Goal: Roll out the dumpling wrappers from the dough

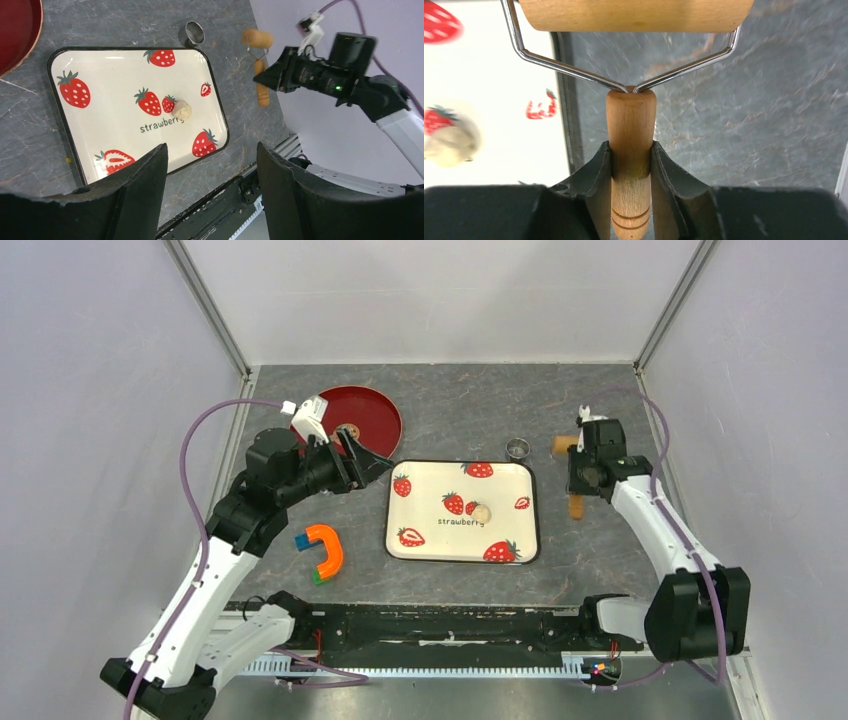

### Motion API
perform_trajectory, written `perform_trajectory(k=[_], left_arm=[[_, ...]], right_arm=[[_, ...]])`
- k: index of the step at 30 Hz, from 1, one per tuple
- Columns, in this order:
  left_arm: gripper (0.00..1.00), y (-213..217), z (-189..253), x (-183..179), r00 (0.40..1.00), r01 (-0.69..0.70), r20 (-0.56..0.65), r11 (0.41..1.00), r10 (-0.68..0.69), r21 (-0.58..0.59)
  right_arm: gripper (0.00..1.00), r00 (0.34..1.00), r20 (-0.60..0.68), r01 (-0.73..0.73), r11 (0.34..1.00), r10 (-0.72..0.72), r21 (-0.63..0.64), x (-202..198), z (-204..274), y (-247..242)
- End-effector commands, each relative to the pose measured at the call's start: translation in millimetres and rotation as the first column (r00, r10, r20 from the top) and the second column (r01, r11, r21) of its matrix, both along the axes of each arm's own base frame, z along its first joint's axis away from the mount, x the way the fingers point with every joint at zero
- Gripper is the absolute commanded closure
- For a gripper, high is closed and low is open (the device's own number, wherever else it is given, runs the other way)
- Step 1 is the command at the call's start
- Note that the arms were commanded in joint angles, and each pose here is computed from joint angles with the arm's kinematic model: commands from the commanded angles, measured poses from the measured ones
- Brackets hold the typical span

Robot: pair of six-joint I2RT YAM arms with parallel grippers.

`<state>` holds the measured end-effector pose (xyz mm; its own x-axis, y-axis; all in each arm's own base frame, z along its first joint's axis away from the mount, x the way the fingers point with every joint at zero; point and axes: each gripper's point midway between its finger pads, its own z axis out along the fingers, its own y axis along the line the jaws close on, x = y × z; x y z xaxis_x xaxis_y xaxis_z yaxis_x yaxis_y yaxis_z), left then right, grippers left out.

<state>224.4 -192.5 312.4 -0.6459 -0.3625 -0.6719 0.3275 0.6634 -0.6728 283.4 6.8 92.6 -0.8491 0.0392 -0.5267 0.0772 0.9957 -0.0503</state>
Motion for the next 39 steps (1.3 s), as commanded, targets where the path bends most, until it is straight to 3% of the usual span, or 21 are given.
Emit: perform_trajectory(k=[1,7,16,20,27,39], left_arm=[[0.30,-11.0,2.1,0.7,0.999,0.032,-0.027,0.998,-0.034,-0.049],[0.30,-24.4,-17.6,4.7,0.991,0.065,-0.108,0.994,-0.074,-0.087],[0.31,-56.7,-61.0,5.5,0.941,0.108,-0.280,0.953,-0.190,-0.284],[0.31,-62.8,-70.3,6.8,0.933,0.116,-0.286,0.937,-0.217,-0.330],[0.35,-70.9,-90.2,9.2,0.920,0.110,-0.323,0.937,-0.222,-0.332],[0.46,-97.6,-120.9,1.4,0.884,0.162,-0.386,0.947,-0.265,-0.278]], right_arm=[[1.00,0.987,0.150,-0.064,0.996,0.054,0.062,20.4,60.8,14.5],[1.00,0.978,0.151,-0.171,0.968,0.144,0.184,10.6,68.8,59.2],[1.00,0.950,0.153,-0.307,0.898,0.271,0.315,-26.0,53.7,154.7],[1.00,0.935,0.160,-0.355,0.866,0.318,0.353,-43.7,54.5,186.3],[1.00,0.906,0.165,-0.422,0.815,0.389,0.396,-72.2,56.0,235.3],[1.00,0.884,0.174,-0.467,0.803,0.434,0.370,-82.4,68.7,278.7]])
